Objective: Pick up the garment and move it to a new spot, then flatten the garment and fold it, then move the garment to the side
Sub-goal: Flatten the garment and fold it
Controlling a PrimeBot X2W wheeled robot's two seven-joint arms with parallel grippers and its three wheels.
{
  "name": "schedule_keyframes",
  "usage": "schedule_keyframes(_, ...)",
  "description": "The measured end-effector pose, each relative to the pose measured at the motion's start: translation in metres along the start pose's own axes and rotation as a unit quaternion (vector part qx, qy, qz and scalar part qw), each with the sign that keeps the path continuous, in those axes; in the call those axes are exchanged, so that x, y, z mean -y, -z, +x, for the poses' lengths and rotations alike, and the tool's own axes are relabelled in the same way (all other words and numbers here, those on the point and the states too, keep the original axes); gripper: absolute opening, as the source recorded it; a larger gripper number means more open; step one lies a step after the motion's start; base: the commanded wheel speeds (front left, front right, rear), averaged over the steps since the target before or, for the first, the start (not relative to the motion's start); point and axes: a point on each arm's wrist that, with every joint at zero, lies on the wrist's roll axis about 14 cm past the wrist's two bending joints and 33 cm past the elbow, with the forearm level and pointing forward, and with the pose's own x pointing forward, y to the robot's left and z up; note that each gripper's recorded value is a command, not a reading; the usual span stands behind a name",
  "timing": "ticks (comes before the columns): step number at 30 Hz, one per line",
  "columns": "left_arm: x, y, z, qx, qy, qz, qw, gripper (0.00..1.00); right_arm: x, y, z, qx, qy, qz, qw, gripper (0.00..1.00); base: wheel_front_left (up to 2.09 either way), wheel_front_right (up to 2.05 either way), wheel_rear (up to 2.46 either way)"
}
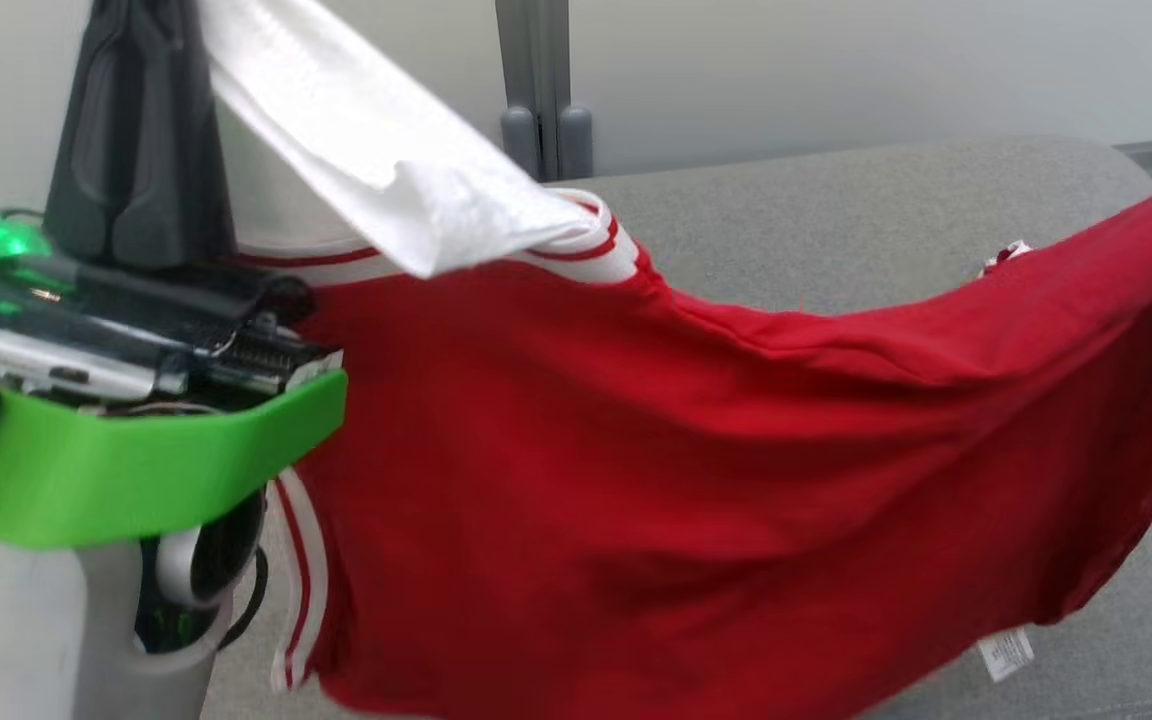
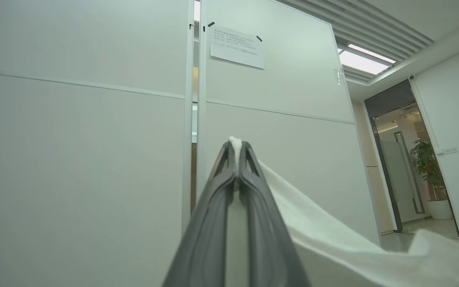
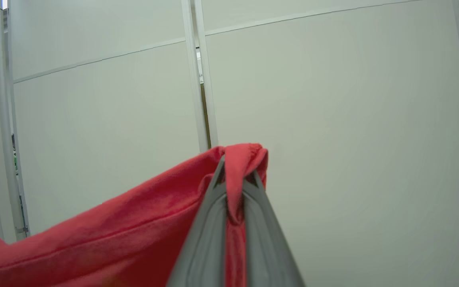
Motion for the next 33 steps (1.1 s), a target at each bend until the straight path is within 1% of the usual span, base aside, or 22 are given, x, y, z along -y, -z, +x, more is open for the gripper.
schedule_keyframes(2, -0.007, 0.025, 0.004, -0.036, -0.005, -0.007, 0.999, 0.0, 0.001, 0.017, 0.009, -0.019, -0.002, 0.018, 1.0, 0.0, 0.0, 0.0, 0.0)
schedule_keyframes(5, -0.029, 0.069, 0.014, -0.088, -0.021, -0.006, 0.996, 0.0, 0.005, 0.056, 0.032, -0.062, -0.007, 0.038, 0.997, 0.0, 0.0, 0.0, 0.0)
schedule_keyframes(10, -0.069, 0.127, 0.043, -0.135, -0.039, 0.022, 0.99, 0.0, 0.011, 0.108, 0.092, -0.096, -0.024, 0.032, 0.995, 0.0, 0.0, 0.0, 0.0)
schedule_keyframes(13, -0.097, 0.142, 0.074, -0.129, -0.054, 0.055, 0.989, 0.0, 0.009, 0.121, 0.143, -0.084, -0.038, 0.016, 0.996, 0.0, 0.0, 0.0, 0.0)
schedule_keyframes(17, -0.13, 0.141, 0.119, -0.086, -0.086, 0.091, 0.988, 0.0, 0.015, 0.132, 0.207, -0.062, -0.03, -0.018, 0.997, 0.0, 0.0, 0.0, 0.0)
schedule_keyframes(19, -0.141, 0.15, 0.131, -0.074, -0.098, 0.095, 0.988, 0.0, 0.02, 0.145, 0.231, -0.063, -0.022, -0.044, 0.997, 0.0, 0.0, 0.0, 0.0)
schedule_keyframes(21, -0.144, 0.172, 0.131, -0.083, -0.105, 0.082, 0.988, 0.0, 0.02, 0.163, 0.245, -0.071, -0.019, -0.048, 0.996, 0.0, 0.0, 0.0, 0.0)
schedule_keyframes(23, -0.145, 0.199, 0.124, -0.101, -0.107, 0.061, 0.987, 0.0, 0.018, 0.185, 0.252, -0.082, -0.022, -0.056, 0.995, 0.0, 0.0, 0.0, 0.0)
schedule_keyframes(26, -0.154, 0.246, 0.101, -0.137, -0.123, 0.038, 0.982, 0.0, 0.023, 0.241, 0.247, -0.124, -0.018, -0.053, 0.991, 0.0, 0.0, 0.0, 0.0)
schedule_keyframes(29, -0.169, 0.305, 0.052, -0.203, -0.148, 0.02, 0.968, 0.0, 0.03, 0.316, 0.218, -0.194, -0.012, -0.046, 0.98, 0.0, 0.0, 0.0, 0.0)
schedule_keyframes(30, -0.17, 0.321, 0.036, -0.221, -0.154, 0.012, 0.963, 0.0, 0.033, 0.335, 0.208, -0.212, -0.008, -0.043, 0.976, 0.0, 0.0, 0.0, 0.0)
schedule_keyframes(32, -0.17, 0.353, 0.0, -0.262, -0.161, -0.003, 0.951, 0.0, 0.039, 0.38, 0.177, -0.261, 0.001, -0.035, 0.965, 0.0, 0.0, 0.0, 0.0)
schedule_keyframes(33, -0.17, 0.363, -0.013, -0.276, -0.165, -0.011, 0.947, 0.0, 0.041, 0.395, 0.166, -0.277, 0.005, -0.029, 0.96, 0.0, 0.0, 0.0, 0.0)
